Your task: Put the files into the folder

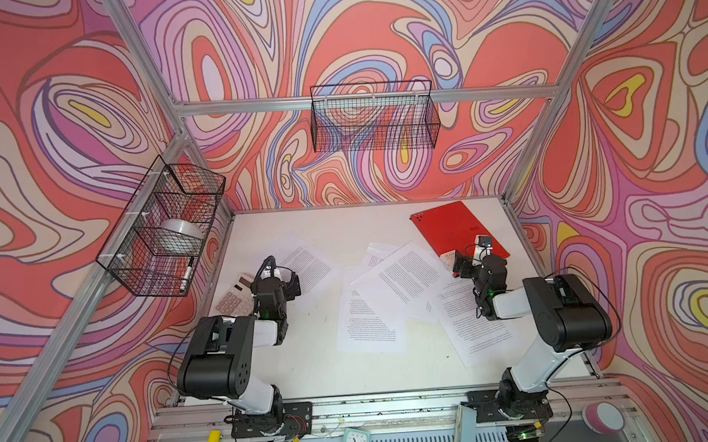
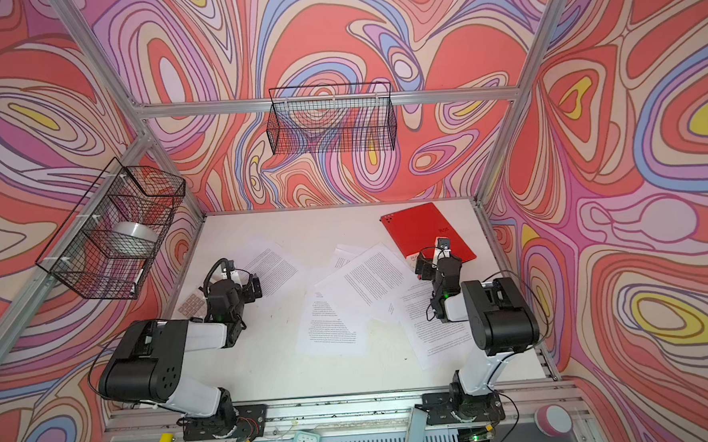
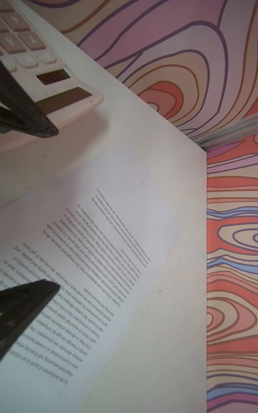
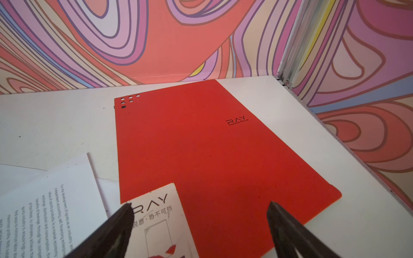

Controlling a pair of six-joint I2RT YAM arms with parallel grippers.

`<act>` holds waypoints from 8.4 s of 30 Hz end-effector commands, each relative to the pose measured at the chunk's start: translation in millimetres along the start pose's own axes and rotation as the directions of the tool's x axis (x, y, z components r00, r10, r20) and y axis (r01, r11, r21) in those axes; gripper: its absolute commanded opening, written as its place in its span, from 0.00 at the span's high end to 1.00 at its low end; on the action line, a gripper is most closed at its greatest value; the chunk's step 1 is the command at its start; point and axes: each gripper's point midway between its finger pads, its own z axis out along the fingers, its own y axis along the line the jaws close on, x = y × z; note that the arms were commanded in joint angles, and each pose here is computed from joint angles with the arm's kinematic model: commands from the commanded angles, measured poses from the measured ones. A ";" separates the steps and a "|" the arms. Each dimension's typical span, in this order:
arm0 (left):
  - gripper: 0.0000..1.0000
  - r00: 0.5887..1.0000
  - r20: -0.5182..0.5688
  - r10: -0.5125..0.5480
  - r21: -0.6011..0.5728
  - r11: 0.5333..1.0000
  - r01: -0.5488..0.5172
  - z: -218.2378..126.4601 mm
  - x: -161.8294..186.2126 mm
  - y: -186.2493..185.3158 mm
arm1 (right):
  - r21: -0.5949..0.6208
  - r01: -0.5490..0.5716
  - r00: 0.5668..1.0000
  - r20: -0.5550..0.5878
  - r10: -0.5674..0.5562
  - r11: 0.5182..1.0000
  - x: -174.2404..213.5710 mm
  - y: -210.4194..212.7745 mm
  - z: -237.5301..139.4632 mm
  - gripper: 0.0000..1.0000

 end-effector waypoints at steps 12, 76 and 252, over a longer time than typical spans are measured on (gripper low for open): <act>0.00 1.000 0.025 -0.002 0.018 1.000 0.002 0.1 -7.4 -1.4 | -0.014 0.008 1.000 0.009 -0.008 1.000 -1.4 1.7 -2.2 0.02; 0.00 0.829 -0.524 -0.193 0.533 0.685 0.497 -150.8 -123.4 -116.7 | 0.053 -0.900 0.382 -0.385 0.840 0.433 33.2 -3.1 -0.4 0.29; 0.06 0.471 -0.853 -0.226 0.082 0.832 0.549 -2.5 58.3 -165.8 | -0.406 -0.309 0.631 -0.764 -0.134 0.860 63.1 297.0 22.9 0.86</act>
